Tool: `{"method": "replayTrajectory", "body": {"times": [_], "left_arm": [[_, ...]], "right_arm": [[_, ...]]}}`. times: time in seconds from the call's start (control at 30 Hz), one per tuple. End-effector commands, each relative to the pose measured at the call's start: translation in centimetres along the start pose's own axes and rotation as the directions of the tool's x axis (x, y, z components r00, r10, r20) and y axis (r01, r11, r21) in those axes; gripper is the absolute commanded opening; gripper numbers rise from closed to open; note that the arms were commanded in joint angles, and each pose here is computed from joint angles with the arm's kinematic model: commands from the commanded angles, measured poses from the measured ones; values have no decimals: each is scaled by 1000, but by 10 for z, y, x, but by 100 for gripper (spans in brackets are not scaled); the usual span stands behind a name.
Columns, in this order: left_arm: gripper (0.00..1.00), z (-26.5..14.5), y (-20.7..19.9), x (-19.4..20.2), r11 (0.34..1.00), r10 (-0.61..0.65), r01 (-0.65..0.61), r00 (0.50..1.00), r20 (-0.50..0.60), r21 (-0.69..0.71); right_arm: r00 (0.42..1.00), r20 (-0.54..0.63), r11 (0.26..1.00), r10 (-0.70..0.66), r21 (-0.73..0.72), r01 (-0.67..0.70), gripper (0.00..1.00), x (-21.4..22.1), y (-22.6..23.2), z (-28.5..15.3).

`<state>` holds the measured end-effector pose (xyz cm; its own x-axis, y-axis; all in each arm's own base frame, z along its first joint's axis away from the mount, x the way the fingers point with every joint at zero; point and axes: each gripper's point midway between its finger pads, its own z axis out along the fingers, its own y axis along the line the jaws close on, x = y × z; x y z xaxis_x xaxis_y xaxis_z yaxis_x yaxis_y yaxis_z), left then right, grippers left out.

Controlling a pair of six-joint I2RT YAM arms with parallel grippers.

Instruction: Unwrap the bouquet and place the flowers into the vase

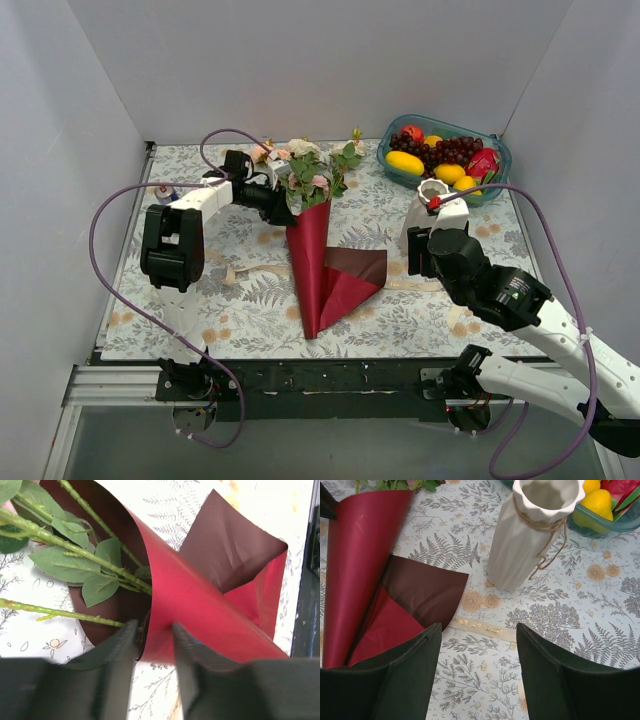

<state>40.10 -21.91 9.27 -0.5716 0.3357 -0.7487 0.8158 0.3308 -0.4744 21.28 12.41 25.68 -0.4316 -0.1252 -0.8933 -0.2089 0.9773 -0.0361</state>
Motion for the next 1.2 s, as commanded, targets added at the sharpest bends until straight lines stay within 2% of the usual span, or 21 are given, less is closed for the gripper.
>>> {"method": "replayTrajectory", "body": {"times": [0.0,0.17,0.2,0.23,0.47,0.5,0.53,0.57,0.6,0.67,0.9,1.17], "left_arm": [[26,-12,-13,-25,998,48,-49,999,20,28],[15,-22,-25,-47,998,58,-59,997,42,33],[3,-23,-29,-51,998,52,-54,997,48,37],[0,-27,-35,-58,997,62,-64,996,57,31],[0,-34,-60,-80,996,71,-75,993,97,40],[3,-34,-59,-79,997,67,-70,993,93,29],[25,-33,-54,-75,998,69,-69,994,82,2],[39,-32,-49,-67,998,60,-59,996,69,-13],[48,-30,-45,-61,998,54,-53,997,57,-22],[56,-29,-36,-51,998,47,-46,998,39,-38],[59,-19,-15,-29,1000,17,-17,1000,23,4],[55,-8,-2,1,998,-27,28,999,-27,51]], "right_arm": [[1000,16,999,17,-28,-16,68,-1,6,-1],[1000,11,999,23,-36,-23,67,4,7,1],[1000,8,999,21,-36,-21,67,6,7,1],[1000,9,999,26,-40,-26,67,7,7,1],[999,0,998,34,-44,-34,66,13,9,2],[999,-2,998,32,-49,-33,66,14,10,1],[1000,-10,999,29,-45,-30,66,16,9,1],[1000,-11,998,29,-46,-29,67,17,9,1],[1000,-14,998,25,-49,-26,67,18,10,0],[1000,-17,998,24,-51,-25,68,20,9,0],[1000,-11,998,25,-66,-25,67,16,13,-3],[1000,-6,998,12,-68,-12,67,10,17,-1]]}}
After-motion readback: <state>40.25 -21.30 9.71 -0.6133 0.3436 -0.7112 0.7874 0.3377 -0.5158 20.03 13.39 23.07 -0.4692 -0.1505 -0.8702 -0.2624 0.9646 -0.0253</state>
